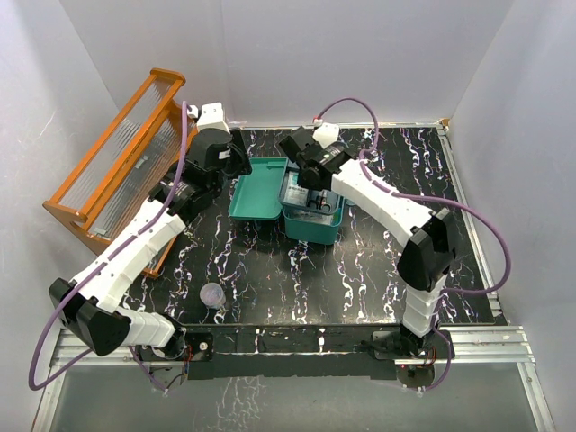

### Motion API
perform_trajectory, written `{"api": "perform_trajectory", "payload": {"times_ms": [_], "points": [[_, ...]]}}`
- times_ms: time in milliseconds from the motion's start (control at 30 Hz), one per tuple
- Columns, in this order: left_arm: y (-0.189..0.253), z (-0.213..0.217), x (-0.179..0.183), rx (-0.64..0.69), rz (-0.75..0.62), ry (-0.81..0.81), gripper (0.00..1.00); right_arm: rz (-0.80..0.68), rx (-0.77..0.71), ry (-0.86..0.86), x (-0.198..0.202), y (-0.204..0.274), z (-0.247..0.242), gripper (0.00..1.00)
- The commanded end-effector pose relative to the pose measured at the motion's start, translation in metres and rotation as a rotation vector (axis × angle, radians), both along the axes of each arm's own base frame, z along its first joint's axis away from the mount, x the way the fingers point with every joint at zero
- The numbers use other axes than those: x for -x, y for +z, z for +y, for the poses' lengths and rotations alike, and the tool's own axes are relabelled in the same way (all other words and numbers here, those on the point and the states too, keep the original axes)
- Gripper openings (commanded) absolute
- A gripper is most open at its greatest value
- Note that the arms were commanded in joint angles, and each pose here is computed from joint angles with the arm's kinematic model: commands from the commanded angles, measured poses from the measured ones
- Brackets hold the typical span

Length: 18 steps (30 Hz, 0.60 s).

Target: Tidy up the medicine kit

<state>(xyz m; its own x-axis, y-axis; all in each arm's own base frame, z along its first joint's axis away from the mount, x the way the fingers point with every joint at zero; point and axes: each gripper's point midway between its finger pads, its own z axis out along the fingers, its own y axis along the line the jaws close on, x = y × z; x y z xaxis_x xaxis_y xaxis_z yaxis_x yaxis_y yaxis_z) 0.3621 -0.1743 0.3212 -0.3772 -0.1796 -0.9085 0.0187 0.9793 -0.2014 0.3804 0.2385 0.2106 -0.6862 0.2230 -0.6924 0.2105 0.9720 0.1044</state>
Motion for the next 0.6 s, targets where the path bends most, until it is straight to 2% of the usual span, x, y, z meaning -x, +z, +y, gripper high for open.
{"api": "perform_trajectory", "payload": {"times_ms": [0, 367, 567], "points": [[0.003, 0.007, -0.001, 0.006, -0.021, 0.029, 0.54, -0.059, -0.011, -0.058, -0.009, 0.015, 0.003, 0.0], [0.011, 0.007, -0.008, 0.018, -0.044, 0.025, 0.56, -0.038, 0.076, -0.112, -0.003, 0.001, -0.015, 0.0], [0.006, 0.008, -0.008, 0.013, -0.026, 0.016, 0.56, -0.025, 0.078, -0.049, -0.007, -0.007, -0.006, 0.0]]}}
